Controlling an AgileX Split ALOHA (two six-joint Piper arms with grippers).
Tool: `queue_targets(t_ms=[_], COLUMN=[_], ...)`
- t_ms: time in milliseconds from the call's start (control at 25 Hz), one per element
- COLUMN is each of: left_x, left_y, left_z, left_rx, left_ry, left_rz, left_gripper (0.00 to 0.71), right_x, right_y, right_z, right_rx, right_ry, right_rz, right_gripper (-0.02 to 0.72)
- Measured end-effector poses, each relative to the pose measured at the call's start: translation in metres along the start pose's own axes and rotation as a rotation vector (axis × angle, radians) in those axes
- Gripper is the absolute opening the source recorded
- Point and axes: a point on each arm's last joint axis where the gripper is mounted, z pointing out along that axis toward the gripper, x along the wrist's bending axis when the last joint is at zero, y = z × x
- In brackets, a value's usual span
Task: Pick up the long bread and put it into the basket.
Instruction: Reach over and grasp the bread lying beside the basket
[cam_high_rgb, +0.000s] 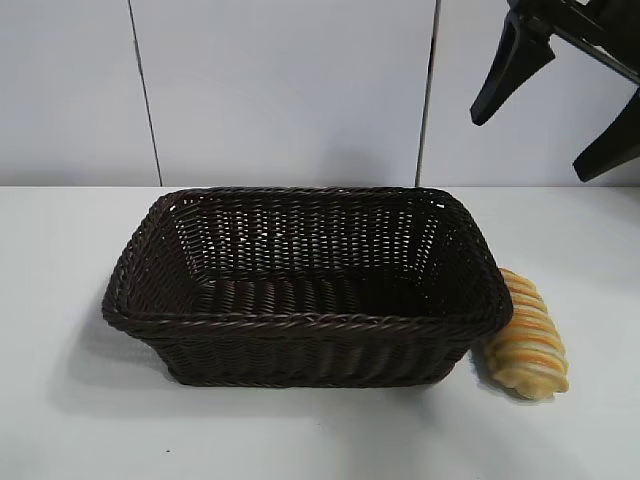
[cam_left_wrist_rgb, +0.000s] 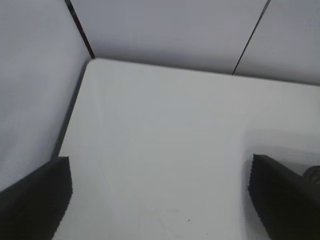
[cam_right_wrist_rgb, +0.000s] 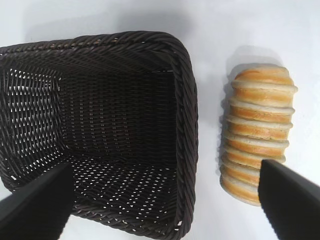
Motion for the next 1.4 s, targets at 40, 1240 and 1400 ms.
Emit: queue_targets(t_ms=[40,1240,1400], left_x=[-0.002,-0.028,-0.028], left_y=[-0.012,-0.28,-0.281], left_z=[-0.009,0.008,0.012], left_rx=[-0.001,0.186,0.177], left_ry=[-0.004,0.0,0.002], left_rz=[0.003,-0.04,-0.042], left_gripper=[0.694,0.694,0.694], right_x=[0.0,-0.005,-0.017], right_y=[0.0,-0.001,-0.001], right_z=[0.0,0.0,-0.001], right_rx=[0.0,0.009,0.024], right_ry=[0.0,-0.06,-0.187], right_rz=[0.0,-0.065,-0.106], right_gripper=[0.694,0.694,0.694])
